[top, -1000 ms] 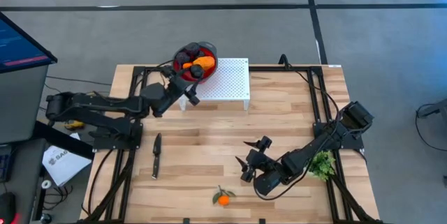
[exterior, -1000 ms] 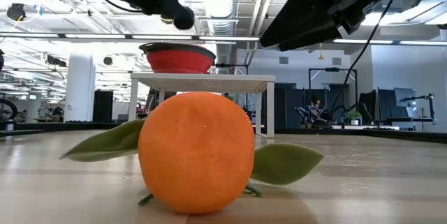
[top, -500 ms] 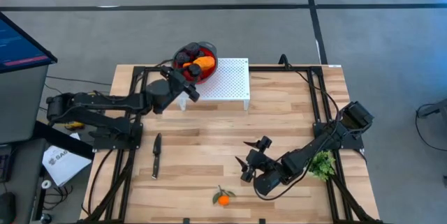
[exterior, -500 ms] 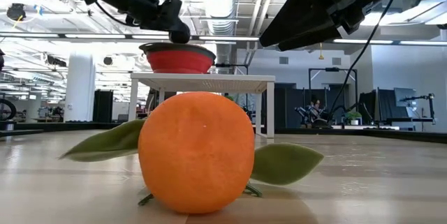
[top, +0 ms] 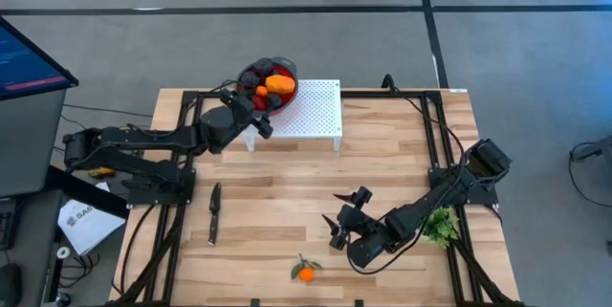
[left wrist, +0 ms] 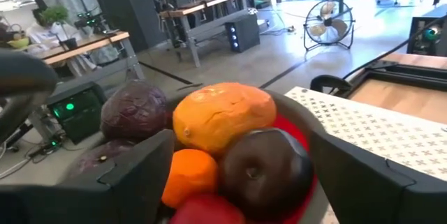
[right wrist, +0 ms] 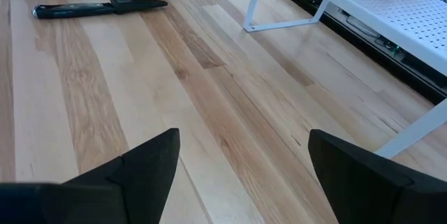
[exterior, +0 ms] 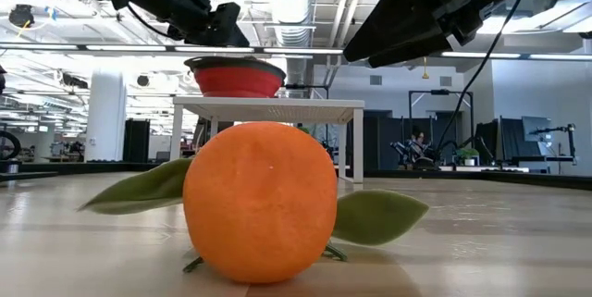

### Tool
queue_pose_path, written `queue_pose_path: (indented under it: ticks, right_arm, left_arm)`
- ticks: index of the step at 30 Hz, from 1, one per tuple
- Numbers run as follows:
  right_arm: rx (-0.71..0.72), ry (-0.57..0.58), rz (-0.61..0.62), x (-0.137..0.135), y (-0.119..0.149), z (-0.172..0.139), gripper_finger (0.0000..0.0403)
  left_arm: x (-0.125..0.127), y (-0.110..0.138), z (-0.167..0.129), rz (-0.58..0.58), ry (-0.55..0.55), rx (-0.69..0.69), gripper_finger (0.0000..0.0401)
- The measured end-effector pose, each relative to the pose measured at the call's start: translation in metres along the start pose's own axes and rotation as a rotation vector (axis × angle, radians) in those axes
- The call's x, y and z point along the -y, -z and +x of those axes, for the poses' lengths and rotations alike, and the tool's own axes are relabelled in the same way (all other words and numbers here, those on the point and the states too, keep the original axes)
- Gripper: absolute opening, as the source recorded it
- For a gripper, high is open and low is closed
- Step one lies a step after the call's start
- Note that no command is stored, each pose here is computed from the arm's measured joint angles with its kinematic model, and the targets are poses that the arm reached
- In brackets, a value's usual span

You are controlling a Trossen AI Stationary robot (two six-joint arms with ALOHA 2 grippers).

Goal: Pick & Place Fruit
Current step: Put the purple plum into the red strainer bowl on the shelf, then put the orange into the red strainer bowl on the shelf

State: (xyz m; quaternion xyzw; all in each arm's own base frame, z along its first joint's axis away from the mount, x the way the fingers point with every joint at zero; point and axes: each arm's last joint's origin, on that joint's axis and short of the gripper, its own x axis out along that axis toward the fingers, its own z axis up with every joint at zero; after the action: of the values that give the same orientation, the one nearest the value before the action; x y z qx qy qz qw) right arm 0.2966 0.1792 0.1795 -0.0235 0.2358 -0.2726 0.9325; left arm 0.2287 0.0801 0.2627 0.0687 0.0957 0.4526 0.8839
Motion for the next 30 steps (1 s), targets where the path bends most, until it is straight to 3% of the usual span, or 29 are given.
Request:
queue_pose_path:
  ticks: [8,11,15,19,24,26,30]
  right_arm:
    - [0.002,-0.002,0.004,0.000,0.000,0.000,0.0311]
    - [0.003,-0.002,0.003,0.000,0.000,0.000,0.0311]
    - [-0.001,-0.026,-0.056,-0.009,0.007,0.006,0.0311]
    - [-0.100,-0.287,-0.148,-0.024,0.013,0.015,0.0311]
    - [-0.215,-0.730,-0.176,-0.031,0.006,0.029,0.0310]
    - [-0.225,-0.850,-0.204,-0.031,0.005,0.036,0.0307]
    - [-0.220,-0.982,-0.336,-0.033,0.014,0.055,0.0296]
  left_arm:
    - [-0.009,-0.015,-0.015,-0.056,0.038,0.076,0.0332]
    - [-0.011,-0.029,-0.033,-0.126,0.164,0.158,0.0332]
    - [-0.005,-0.043,-0.060,-0.196,0.452,0.255,0.0320]
    - [0.012,-0.046,-0.086,-0.221,0.736,0.278,0.0300]
    - [0.043,-0.034,-0.113,-0.196,0.948,0.166,0.0279]
    - [0.056,-0.024,-0.122,-0.190,1.013,0.113,0.0273]
    - [0.082,0.004,-0.134,-0.160,1.098,-0.023,0.0262]
